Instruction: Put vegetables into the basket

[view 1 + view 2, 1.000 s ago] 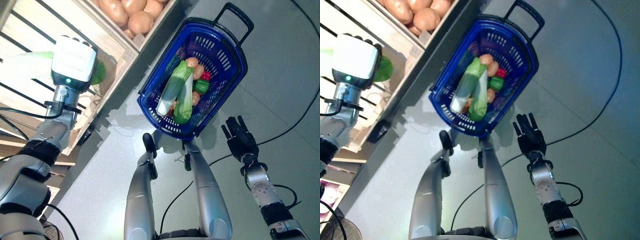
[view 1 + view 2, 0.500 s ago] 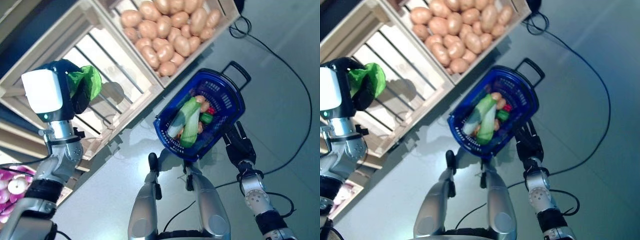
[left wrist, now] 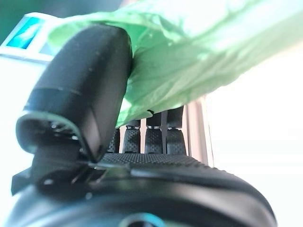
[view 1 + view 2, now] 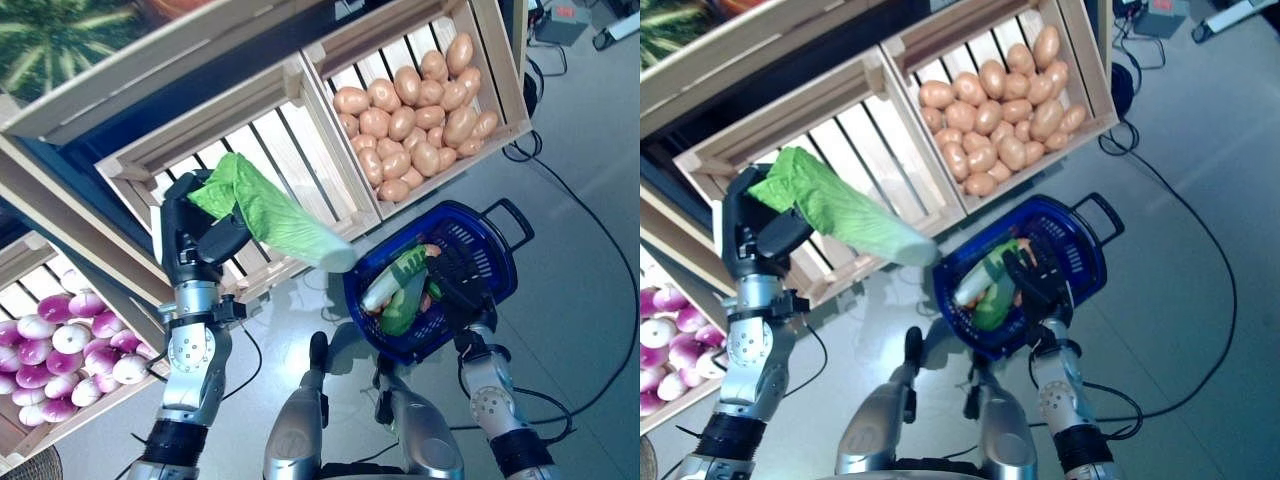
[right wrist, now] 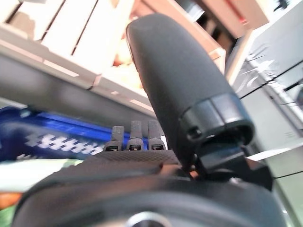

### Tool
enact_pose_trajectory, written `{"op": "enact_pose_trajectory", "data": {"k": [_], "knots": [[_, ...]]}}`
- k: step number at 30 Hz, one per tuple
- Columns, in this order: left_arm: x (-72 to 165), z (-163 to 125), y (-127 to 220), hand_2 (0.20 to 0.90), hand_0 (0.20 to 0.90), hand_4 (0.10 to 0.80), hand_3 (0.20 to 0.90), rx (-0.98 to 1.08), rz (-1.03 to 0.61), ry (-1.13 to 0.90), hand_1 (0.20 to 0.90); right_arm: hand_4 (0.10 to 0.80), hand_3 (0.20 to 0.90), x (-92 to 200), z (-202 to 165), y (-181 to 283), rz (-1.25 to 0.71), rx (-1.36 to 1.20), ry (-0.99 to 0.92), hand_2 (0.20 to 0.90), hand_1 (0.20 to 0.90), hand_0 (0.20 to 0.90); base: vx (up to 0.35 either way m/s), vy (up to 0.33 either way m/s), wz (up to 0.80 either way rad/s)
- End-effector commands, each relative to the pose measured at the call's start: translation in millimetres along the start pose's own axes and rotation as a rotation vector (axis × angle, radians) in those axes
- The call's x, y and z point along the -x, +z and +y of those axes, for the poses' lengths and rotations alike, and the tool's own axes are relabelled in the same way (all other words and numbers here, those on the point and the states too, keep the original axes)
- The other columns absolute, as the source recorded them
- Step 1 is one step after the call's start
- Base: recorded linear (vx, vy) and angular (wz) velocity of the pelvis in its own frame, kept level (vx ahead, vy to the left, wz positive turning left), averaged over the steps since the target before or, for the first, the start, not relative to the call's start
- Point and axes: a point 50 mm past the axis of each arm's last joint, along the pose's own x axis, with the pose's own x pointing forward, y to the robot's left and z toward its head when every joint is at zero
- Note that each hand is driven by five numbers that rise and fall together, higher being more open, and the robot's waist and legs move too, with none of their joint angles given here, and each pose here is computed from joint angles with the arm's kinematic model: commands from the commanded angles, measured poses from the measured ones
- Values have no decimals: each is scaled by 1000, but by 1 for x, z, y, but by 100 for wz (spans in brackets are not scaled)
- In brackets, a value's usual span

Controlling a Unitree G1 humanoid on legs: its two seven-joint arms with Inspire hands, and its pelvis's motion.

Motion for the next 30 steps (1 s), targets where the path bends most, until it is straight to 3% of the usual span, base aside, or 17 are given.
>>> {"op": "enact_pose_trajectory", "data": {"k": [1, 6, 12, 20, 30], "knots": [[3, -16, 14, 300, 300, 400, 300, 224, -95, -144, 300, 800, 900, 17, 2, 13, -92, 135, 94, 900, 900, 900, 83, -19, 1], [14, -24, -7, 300, 300, 400, 300, 403, 75, -208, 300, 800, 900, 23, 13, 17, -68, 273, 237, 900, 900, 900, 76, -19, -2], [23, -29, -19, 300, 300, 400, 300, 318, 224, -293, 300, 800, 900, 28, 18, 27, -34, 387, 376, 900, 900, 900, 69, -14, -11], [15, -20, -11, 300, 300, 400, 300, 105, 224, -352, 300, 800, 900, 28, 33, 44, 76, 324, 608, 900, 900, 900, 56, -2, -4], [7, -20, -4, 300, 300, 400, 300, 21, 205, -379, 300, 800, 900, 28, 35, 40, 283, 403, 707, 900, 900, 900, 62, 8, -2]]}}
